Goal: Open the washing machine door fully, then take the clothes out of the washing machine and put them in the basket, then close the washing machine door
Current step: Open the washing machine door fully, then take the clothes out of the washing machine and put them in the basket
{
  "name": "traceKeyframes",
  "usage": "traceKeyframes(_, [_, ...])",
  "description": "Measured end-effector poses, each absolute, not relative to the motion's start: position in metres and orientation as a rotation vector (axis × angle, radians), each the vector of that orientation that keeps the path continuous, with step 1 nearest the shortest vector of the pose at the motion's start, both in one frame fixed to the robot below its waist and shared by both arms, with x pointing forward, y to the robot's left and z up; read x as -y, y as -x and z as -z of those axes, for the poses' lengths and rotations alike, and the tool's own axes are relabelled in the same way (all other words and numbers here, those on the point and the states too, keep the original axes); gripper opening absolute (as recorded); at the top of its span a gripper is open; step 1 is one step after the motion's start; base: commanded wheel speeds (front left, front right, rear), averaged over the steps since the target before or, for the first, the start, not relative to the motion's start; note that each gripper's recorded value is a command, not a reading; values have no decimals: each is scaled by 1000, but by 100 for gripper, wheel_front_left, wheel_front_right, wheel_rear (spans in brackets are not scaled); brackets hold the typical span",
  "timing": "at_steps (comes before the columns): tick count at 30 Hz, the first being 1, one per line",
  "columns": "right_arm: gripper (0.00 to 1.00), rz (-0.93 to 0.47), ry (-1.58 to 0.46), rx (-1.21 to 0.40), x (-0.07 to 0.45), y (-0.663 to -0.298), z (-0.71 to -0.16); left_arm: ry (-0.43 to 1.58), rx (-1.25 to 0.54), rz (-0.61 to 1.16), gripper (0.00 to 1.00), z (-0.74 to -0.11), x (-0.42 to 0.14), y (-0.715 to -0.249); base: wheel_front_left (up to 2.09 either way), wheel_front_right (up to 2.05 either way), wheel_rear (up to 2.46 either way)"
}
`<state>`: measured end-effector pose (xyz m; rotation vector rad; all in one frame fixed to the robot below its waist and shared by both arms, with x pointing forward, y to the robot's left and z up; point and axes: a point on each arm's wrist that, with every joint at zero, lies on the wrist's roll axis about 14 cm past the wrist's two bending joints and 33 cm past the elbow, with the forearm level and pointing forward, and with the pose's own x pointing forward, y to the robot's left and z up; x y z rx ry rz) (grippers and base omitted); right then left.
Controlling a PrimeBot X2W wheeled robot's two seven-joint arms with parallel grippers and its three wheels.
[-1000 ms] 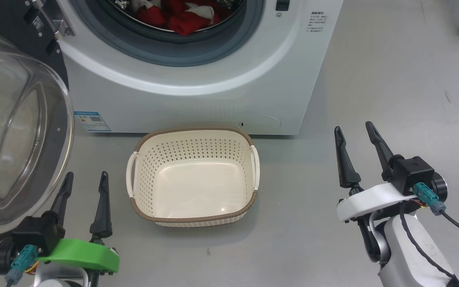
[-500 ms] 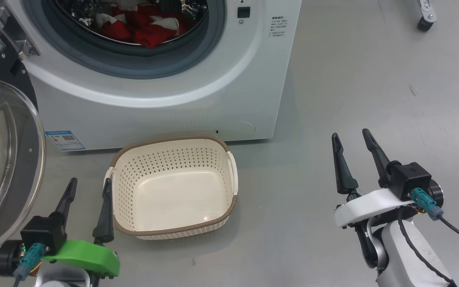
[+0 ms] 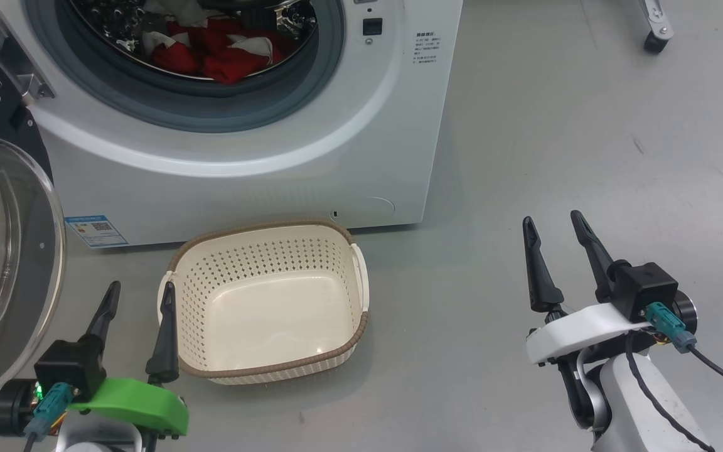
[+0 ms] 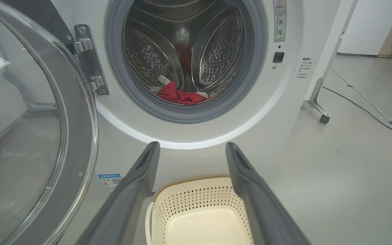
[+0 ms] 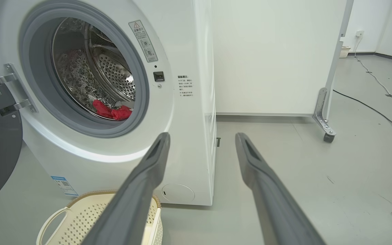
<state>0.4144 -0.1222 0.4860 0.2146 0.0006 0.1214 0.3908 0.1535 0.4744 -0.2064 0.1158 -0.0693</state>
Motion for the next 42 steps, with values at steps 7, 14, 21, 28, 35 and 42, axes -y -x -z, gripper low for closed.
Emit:
traceKeyframes(7, [100,-114,-216,-3,123,-413,-486,203,-119,65,100,-474,-154,-391,0,0,0])
traceKeyframes(14, [100,-117,-216,-4,122,-413,-485,203,-118,53,100,-474,-157,-391,0,0,0])
traceKeyframes(21, [100,-115,-214,-10,122,-412,-484,203,-115,44,100,-475,-158,-392,2,-2,0])
traceKeyframes(28, [100,-116,-213,-13,122,-412,-483,217,-96,39,100,-478,-157,-393,25,-25,0])
traceKeyframes(35, [100,-119,-212,-17,121,-411,-482,222,-86,38,100,-481,-156,-393,55,-55,0])
traceKeyframes(42, [100,-120,-211,-18,120,-410,-482,223,-86,37,100,-481,-156,-393,82,-82,0])
